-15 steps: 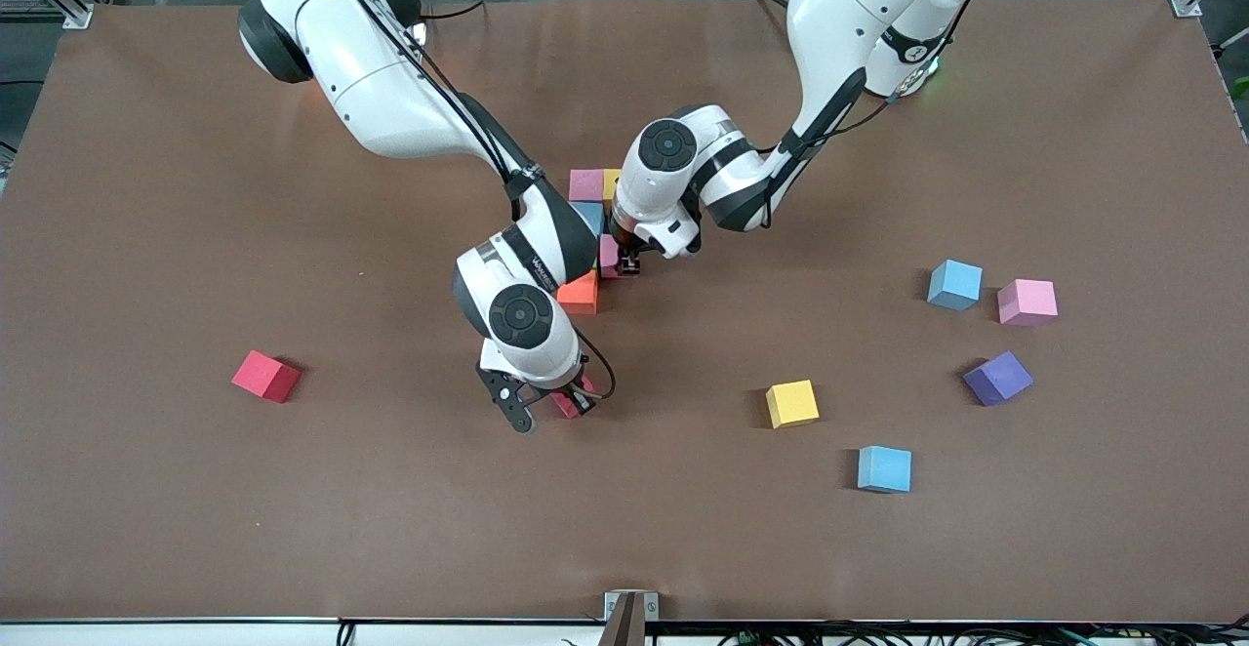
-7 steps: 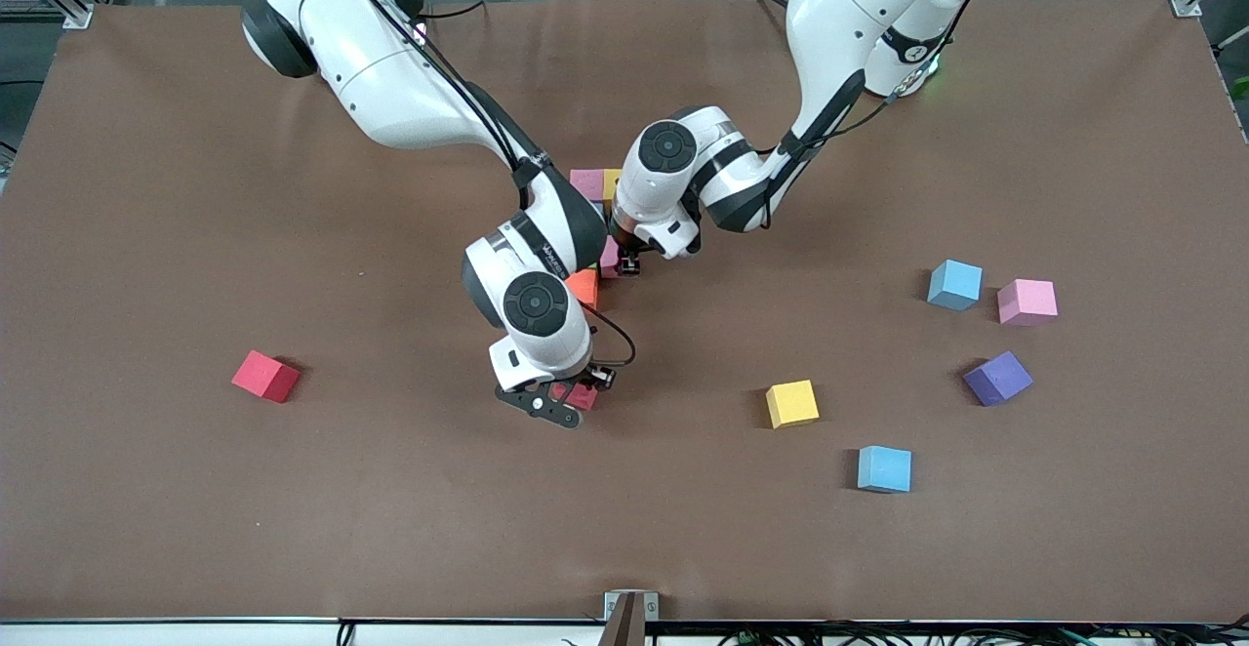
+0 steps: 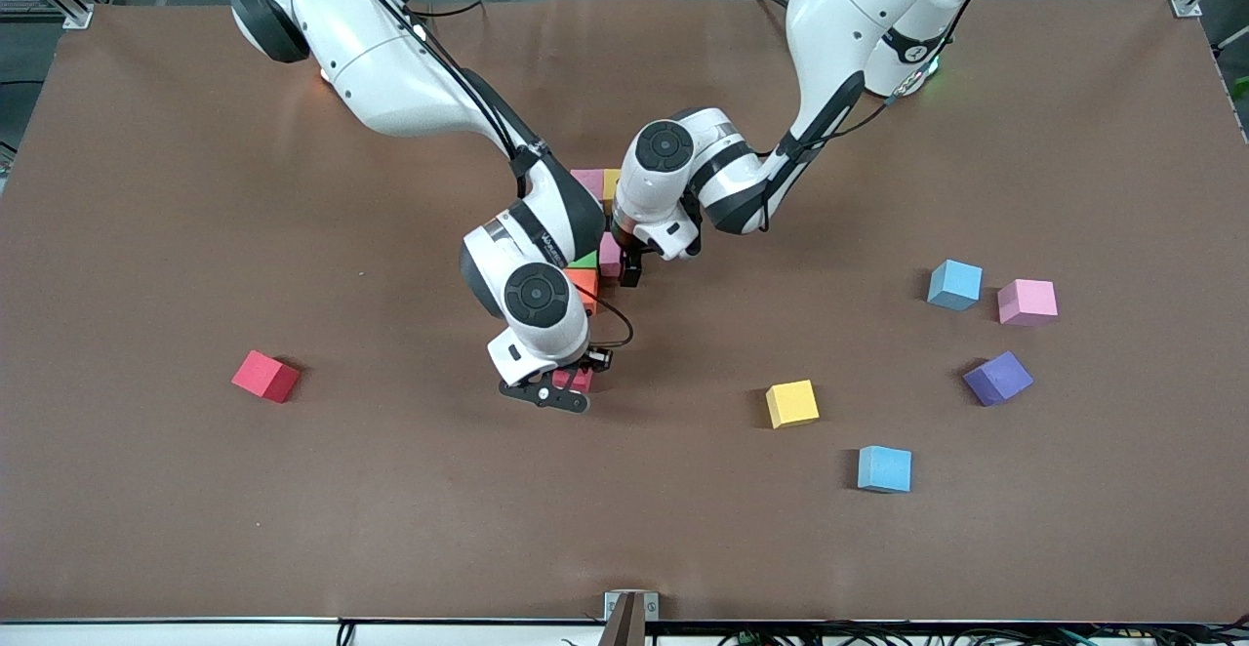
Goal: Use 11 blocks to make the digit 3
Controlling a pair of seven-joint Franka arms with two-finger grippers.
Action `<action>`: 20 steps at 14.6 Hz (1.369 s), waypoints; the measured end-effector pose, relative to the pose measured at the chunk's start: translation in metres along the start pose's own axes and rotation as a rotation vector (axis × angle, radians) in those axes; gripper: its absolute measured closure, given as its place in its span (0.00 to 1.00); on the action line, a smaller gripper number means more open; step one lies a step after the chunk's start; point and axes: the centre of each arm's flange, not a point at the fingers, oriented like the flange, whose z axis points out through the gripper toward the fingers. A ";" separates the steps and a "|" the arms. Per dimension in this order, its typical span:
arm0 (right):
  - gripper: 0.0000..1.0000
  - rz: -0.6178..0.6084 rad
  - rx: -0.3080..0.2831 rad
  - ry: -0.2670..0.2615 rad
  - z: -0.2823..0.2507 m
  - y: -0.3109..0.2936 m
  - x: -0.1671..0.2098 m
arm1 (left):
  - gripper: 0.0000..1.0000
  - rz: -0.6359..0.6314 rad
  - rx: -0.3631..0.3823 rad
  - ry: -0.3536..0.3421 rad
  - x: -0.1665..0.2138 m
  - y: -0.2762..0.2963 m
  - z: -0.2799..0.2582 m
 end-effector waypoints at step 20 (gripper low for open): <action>0.54 -0.093 0.028 -0.012 0.011 0.023 -0.050 | 0.00 0.588 -0.007 0.241 0.185 0.163 -0.244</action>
